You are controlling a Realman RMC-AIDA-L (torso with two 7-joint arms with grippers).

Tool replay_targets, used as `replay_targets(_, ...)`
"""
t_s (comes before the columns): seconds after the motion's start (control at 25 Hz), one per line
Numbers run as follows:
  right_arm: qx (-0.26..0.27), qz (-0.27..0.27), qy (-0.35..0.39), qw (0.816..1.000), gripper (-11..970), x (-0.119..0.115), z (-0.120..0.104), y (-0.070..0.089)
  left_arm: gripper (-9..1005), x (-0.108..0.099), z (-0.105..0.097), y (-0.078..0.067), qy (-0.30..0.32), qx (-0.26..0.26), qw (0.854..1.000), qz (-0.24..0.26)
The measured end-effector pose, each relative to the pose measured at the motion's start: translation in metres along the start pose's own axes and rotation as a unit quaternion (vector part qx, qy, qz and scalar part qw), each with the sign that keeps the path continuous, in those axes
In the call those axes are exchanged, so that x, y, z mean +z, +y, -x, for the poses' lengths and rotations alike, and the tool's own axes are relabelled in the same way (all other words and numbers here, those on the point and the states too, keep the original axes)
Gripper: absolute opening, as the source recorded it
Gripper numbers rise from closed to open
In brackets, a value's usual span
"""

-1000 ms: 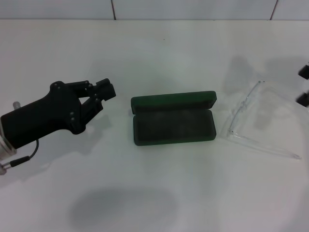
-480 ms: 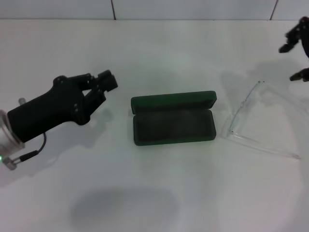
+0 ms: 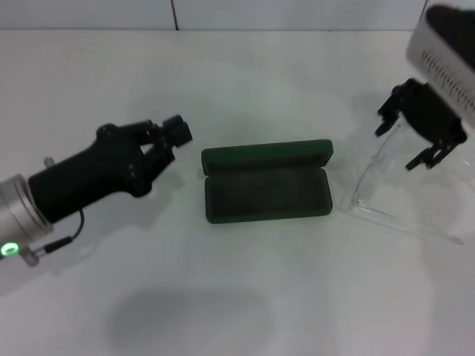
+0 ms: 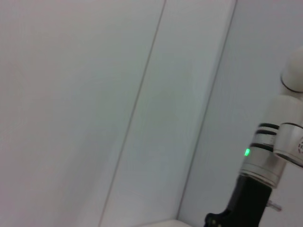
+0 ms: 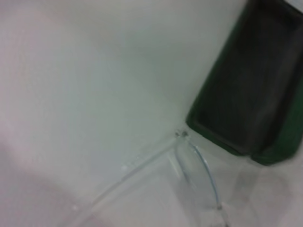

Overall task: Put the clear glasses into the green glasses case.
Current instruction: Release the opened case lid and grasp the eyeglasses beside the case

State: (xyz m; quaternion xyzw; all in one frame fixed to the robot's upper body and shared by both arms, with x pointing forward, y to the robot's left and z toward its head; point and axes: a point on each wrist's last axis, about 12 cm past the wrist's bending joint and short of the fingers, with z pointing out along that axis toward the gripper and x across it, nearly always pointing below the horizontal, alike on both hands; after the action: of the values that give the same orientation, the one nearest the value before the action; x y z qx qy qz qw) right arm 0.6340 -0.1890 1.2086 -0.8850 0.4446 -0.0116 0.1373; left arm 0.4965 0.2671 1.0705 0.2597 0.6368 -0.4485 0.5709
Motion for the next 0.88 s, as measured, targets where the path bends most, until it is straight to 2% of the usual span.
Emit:
replay_targets(0.2,-0.026,0.014,-0.002,1.000,626,0.009,0.007,0.000,111,-0.002,-0.009,-0.010,0.013,-0.011,1.000,-0.026)
replay_targets(0.4,-0.038,0.024,0.004,0.999,597,0.015,0.010,-0.004,111,-0.012,-0.009,-0.019,-0.002,-0.017,0.999,-0.047)
replay_targets(0.88,-0.050,0.018,0.003,0.999,497,0.026,0.015,-0.016,112,-0.012,-0.011,-0.020,-0.002,-0.019,0.999,-0.047)
